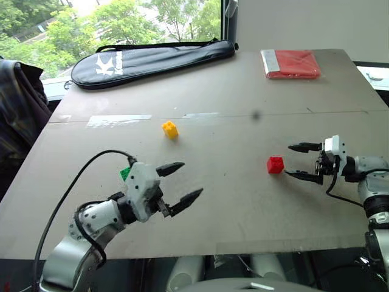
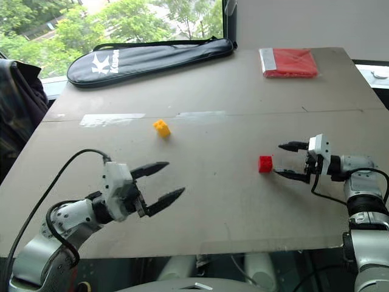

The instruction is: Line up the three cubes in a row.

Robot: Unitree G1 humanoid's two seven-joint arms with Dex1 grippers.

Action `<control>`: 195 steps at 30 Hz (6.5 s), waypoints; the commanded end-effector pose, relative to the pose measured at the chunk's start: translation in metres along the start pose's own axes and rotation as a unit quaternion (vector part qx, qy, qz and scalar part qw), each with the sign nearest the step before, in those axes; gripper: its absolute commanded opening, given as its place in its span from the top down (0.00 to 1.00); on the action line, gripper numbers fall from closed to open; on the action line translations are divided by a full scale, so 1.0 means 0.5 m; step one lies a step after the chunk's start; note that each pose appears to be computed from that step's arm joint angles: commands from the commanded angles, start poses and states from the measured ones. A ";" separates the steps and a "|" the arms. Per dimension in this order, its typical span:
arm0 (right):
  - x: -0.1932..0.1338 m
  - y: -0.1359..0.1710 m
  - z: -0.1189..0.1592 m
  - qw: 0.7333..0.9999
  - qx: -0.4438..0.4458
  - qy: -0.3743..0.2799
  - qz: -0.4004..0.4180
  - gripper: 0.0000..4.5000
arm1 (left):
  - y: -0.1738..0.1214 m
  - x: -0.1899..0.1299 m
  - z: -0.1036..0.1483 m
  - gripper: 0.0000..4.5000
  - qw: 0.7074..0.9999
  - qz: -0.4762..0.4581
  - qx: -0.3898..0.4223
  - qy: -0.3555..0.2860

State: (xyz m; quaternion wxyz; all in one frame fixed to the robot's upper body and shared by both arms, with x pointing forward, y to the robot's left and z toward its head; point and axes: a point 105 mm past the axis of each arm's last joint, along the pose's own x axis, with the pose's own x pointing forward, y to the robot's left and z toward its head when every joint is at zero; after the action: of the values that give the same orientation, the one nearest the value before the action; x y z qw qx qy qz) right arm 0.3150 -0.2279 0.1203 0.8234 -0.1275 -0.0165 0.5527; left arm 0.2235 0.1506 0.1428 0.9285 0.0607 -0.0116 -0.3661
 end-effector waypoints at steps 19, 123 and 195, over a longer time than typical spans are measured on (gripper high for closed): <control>0.000 0.099 0.119 0.991 0.044 -0.120 0.028 0.02 | 0.117 -0.146 -0.095 0.00 0.892 0.450 -0.028 0.039; -0.093 0.154 0.011 0.993 0.052 -0.047 -0.092 0.00 | -0.047 0.382 -0.105 0.00 0.898 -0.397 0.158 0.102; -0.060 0.134 0.066 0.991 0.035 -0.103 -0.078 0.00 | 0.208 0.173 0.031 0.00 0.980 0.170 0.087 -0.054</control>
State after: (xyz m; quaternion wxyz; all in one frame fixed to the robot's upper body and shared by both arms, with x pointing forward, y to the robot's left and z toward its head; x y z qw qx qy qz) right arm 0.2359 -0.2257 0.1255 0.8633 -0.0299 -0.0690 0.4991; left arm 0.3535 0.1435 0.1589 0.9505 0.1004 -0.0976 -0.2773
